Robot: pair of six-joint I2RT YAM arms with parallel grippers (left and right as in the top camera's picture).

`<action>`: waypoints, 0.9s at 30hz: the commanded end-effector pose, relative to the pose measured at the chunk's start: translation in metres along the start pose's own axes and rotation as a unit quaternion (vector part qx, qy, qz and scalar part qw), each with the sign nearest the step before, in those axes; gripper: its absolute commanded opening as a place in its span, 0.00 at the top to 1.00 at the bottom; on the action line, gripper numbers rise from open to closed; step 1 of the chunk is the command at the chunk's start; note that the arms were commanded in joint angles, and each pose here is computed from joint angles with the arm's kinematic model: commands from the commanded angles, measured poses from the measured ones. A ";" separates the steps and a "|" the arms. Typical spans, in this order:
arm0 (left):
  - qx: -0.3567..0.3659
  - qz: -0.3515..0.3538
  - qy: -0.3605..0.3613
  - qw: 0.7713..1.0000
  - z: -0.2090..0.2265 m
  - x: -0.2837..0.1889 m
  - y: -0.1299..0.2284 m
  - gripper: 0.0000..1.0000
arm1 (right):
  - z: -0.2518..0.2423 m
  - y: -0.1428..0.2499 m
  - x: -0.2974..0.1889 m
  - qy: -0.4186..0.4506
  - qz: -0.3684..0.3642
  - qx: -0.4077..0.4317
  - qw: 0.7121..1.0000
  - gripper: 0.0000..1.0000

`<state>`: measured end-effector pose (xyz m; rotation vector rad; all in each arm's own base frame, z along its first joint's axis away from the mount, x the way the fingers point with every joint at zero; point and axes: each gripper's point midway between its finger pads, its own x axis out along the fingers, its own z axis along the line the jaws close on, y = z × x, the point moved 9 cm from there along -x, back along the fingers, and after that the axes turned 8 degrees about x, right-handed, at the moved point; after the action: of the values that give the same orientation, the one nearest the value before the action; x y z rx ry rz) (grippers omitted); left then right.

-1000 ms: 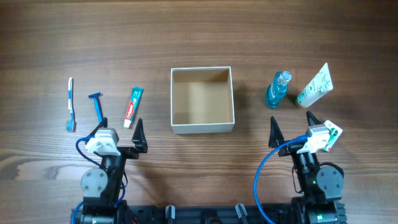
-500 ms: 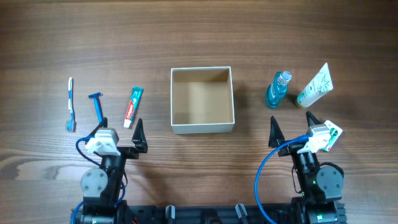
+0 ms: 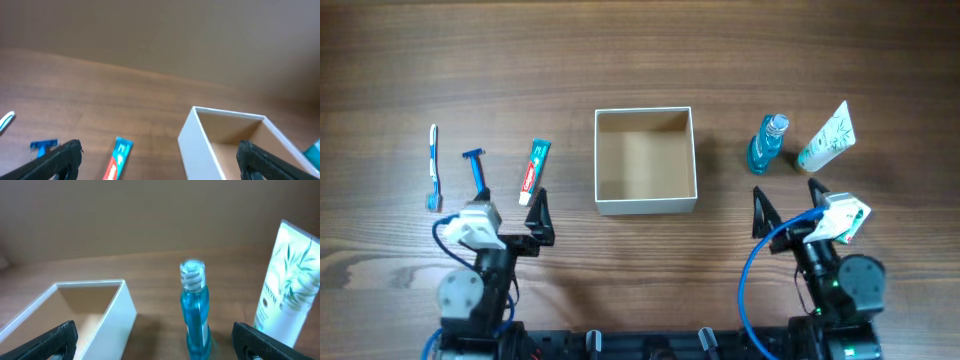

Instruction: Pack container

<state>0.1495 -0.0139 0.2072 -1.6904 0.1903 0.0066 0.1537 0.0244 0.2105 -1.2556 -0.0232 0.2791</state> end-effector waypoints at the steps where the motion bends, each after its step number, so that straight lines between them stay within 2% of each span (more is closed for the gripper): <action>1: -0.018 0.030 0.004 0.999 -0.007 -0.001 -0.045 0.00 | 0.014 -0.042 0.005 -0.001 0.033 0.014 0.999 0.00; 8: -0.029 0.166 -0.017 0.986 -0.010 0.031 -0.096 0.00 | 0.026 -0.095 0.045 0.044 0.194 0.022 0.980 0.00; 12: -0.046 0.271 0.005 0.961 -0.016 0.050 -0.107 0.00 | 0.027 -0.113 0.076 0.083 0.331 0.038 0.939 0.00; 15: -0.059 0.308 0.027 0.949 -0.021 0.058 -0.109 0.00 | 0.026 -0.110 0.095 0.082 0.387 0.041 0.918 0.00; 22: -0.062 0.327 0.025 0.943 -0.019 0.067 -0.101 0.00 | 0.001 -0.101 0.130 0.172 0.369 0.048 0.912 0.00; 27: -0.065 0.351 0.021 0.934 -0.018 0.073 -0.093 0.00 | -0.013 -0.075 0.156 0.182 0.409 0.043 0.893 0.00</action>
<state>0.2287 -0.0281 0.2900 -1.6518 0.8053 0.5355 0.3070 0.0292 0.2716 -1.1526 0.7824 0.7579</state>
